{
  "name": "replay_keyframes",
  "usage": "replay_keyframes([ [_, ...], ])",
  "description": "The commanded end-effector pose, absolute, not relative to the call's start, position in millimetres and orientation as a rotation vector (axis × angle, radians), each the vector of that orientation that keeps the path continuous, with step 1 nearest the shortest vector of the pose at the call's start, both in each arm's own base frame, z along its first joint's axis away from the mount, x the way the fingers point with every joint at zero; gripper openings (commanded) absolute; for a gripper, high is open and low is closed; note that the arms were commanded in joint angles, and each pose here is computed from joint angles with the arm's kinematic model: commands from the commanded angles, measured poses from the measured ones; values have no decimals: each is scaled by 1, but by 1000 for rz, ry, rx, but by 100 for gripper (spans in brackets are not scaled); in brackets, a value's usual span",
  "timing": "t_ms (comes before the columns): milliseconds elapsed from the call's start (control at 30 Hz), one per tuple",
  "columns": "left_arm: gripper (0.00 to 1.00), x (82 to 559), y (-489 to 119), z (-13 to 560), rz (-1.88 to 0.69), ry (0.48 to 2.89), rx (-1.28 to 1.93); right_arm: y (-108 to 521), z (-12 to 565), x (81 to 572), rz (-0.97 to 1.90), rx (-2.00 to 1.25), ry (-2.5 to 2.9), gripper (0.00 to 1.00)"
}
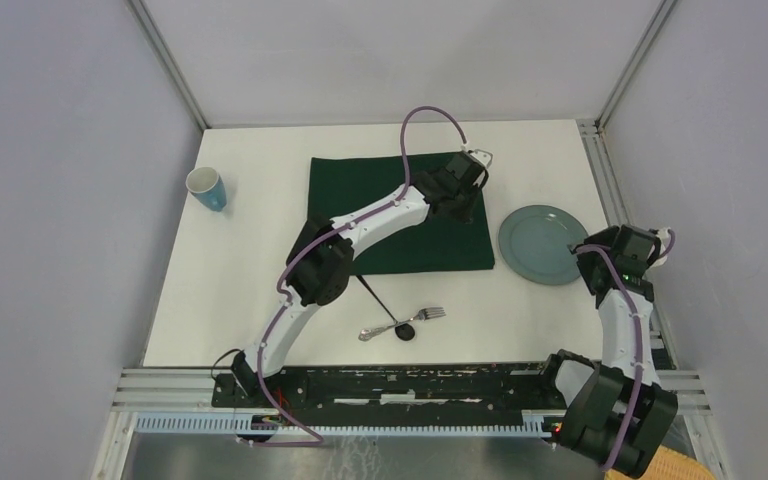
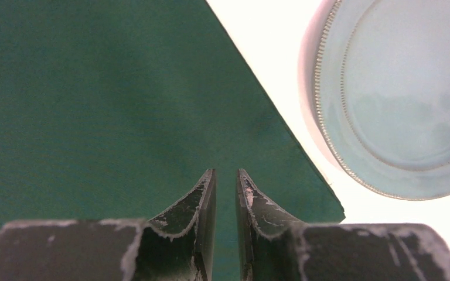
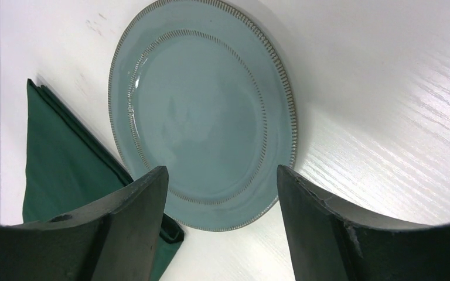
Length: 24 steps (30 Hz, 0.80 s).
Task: Set the dinner table for one person
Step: Move the plate to the center of the board.
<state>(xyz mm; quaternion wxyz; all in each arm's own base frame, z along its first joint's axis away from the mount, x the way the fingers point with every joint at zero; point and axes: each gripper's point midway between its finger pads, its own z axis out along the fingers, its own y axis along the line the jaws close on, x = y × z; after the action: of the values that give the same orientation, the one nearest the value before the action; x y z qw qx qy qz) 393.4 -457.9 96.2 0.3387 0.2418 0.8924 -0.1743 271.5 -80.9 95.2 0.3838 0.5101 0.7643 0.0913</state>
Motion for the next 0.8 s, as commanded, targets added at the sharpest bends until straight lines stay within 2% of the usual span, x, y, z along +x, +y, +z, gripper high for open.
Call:
replay_keyframes([
  [0, 25, 404, -458, 106, -413, 2271, 660, -85, 103, 269, 263, 1285, 1904, 74],
  [433, 26, 401, -459, 93, -435, 2263, 676, -83, 90, 255, 314, 1311, 1845, 74],
  [767, 26, 396, -460, 99, -471, 2246, 677, -87, 108, 280, 426, 1276, 1842, 73],
])
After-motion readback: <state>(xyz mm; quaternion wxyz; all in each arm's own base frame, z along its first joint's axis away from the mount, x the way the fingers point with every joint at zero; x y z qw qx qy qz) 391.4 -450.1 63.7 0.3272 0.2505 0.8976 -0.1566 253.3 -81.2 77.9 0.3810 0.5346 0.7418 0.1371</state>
